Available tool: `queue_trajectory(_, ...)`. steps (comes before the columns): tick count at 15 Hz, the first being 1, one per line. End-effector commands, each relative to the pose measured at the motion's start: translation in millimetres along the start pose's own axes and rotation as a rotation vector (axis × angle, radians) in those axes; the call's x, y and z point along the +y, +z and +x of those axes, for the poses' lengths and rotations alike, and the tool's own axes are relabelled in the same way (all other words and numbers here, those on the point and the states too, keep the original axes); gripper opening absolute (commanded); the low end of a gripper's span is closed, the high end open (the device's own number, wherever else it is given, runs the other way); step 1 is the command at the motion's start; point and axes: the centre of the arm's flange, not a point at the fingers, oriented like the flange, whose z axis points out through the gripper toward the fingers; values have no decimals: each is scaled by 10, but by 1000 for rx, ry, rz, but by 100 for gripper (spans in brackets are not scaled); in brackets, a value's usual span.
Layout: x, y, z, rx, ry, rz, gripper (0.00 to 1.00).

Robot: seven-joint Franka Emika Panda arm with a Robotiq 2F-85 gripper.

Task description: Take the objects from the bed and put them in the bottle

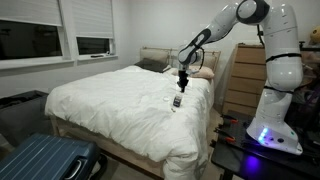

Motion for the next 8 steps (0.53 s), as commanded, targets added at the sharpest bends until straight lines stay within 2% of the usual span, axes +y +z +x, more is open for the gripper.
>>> queue_trajectory(1,295,-145,-241,40,57,-19,1)
queue_trajectory(8,766,-95,-145,63,85,-72,1)
